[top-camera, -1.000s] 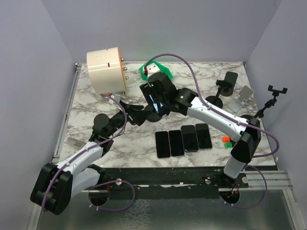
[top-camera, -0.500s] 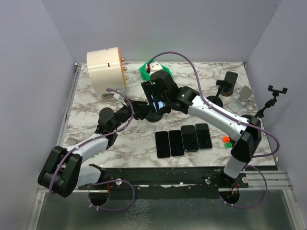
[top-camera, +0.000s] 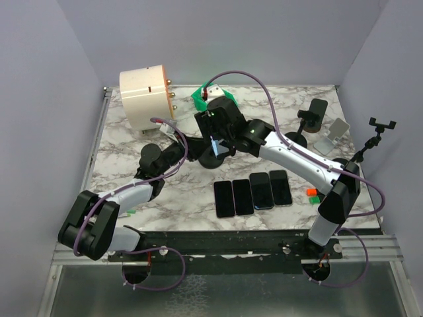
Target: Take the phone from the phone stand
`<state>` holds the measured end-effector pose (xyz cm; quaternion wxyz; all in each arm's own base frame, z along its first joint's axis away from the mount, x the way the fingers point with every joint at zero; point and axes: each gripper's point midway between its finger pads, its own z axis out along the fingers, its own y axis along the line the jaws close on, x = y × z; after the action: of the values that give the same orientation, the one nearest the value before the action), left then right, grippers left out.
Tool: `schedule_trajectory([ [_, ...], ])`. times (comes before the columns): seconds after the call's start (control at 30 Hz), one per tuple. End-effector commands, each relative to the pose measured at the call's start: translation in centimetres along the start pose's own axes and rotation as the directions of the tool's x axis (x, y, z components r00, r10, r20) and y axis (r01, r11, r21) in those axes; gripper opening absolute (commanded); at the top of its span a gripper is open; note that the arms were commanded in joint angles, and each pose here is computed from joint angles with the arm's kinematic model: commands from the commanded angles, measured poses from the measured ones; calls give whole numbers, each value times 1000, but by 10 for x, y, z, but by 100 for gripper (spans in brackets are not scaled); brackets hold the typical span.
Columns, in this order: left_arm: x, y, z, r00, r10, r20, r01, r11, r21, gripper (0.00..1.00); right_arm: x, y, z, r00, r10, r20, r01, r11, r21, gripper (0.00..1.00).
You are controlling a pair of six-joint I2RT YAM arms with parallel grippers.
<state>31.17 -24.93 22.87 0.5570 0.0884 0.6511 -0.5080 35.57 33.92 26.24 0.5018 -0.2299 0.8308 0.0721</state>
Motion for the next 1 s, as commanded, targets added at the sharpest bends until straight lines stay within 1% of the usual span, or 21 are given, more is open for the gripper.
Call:
schedule_trajectory([
  [0.0, -4, -6, 2, 1000, 22, 13, -22, 999, 31, 29, -1, -5, 6, 1000, 16, 4, -16, 1000, 8, 28],
  [0.2, -4, 2, 1, 1000, 3, 15, -3, 1000, 8, 9, 6, -8, 8, 1000, 15, -11, -15, 1000, 12, 25],
  [0.27, -4, 4, 1, 1000, -1, 17, 1, 1000, 1, 0, 8, -10, 8, 1000, 22, -17, -22, 1000, 13, 22],
  [0.33, -3, 8, 0, 1000, -9, 18, 9, 1000, -13, 0, 10, -11, 8, 999, 45, -21, -45, 999, 3, 18],
  [0.47, -6, 20, -5, 998, -36, 54, 40, 997, -59, 0, 13, -16, 8, 993, 118, -27, -119, 993, -19, 2],
  [0.5, -7, 23, -7, 997, -45, 64, 50, 996, -72, 0, 14, -17, 8, 991, 132, -28, -132, 991, -25, 0],
  [0.67, -7, 31, -12, 995, -62, 74, 69, 993, -94, 0, 22, -28, 9, 984, 171, -41, -172, 985, -25, 0],
  [0.97, -3, 38, -13, 992, -96, 79, 104, 989, -107, 0, 27, -39, 4, 979, 198, -38, -200, 979, -31, 0],
])
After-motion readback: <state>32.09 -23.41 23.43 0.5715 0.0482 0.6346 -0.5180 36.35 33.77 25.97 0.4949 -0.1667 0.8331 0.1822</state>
